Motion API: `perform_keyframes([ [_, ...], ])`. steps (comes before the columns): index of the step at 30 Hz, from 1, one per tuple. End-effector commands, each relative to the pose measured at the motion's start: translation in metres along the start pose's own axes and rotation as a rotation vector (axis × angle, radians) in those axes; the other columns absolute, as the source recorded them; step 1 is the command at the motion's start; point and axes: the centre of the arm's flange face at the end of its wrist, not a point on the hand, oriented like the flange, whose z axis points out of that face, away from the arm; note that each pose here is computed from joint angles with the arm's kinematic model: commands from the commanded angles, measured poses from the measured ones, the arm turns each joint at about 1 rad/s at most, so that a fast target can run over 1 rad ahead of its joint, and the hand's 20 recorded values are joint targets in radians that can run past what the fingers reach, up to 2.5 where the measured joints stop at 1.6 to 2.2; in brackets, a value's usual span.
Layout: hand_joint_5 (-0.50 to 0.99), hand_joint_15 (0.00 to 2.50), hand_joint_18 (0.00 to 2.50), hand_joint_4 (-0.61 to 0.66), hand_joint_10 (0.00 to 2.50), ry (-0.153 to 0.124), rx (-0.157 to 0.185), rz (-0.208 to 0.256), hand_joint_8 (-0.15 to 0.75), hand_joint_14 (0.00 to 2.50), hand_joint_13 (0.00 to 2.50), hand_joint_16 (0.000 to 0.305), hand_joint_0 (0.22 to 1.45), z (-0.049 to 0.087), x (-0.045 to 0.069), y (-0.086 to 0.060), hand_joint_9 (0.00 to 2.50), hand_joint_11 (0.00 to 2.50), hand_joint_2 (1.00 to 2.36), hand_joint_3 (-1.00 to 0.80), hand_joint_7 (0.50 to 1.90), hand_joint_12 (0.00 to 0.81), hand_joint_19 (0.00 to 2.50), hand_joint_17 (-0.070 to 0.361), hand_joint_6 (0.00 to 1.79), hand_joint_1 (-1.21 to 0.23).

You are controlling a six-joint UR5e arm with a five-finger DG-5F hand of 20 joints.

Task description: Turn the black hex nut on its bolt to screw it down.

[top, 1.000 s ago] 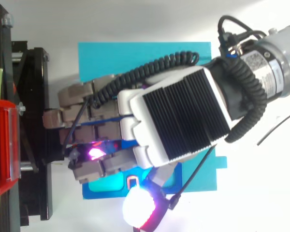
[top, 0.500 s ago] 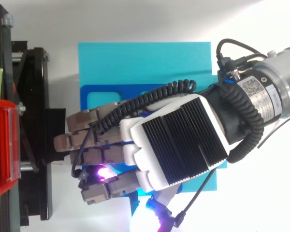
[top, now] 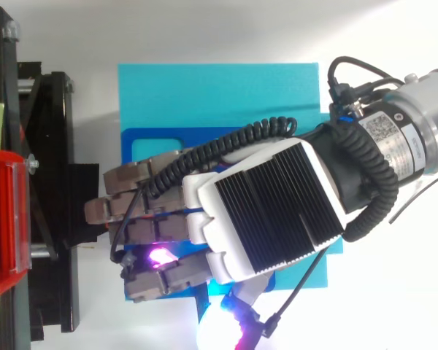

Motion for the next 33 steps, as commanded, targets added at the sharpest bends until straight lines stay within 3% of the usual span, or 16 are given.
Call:
perform_keyframes([
  [1,-0.02,0.05,0.46,0.16,0.0,-0.004,0.002,-0.002,0.251,0.0,0.53,0.048,0.5,-0.001,-0.001,-0.002,0.75,0.11,1.0,-0.5,1.42,0.32,0.34,0.109,0.5,-0.22],
  [8,-0.02,0.05,0.47,0.16,0.0,-0.018,0.009,-0.012,0.253,0.0,0.53,0.049,0.5,-0.004,-0.001,-0.009,0.75,0.11,1.0,-0.5,1.44,0.32,0.34,0.109,0.51,-0.22],
  [33,-0.02,0.06,0.47,0.16,0.0,0.012,0.003,-0.006,0.25,0.0,0.53,0.048,0.5,-0.03,-0.001,-0.036,0.75,0.11,1.0,-0.5,1.44,0.318,0.34,0.109,0.51,-0.23],
])
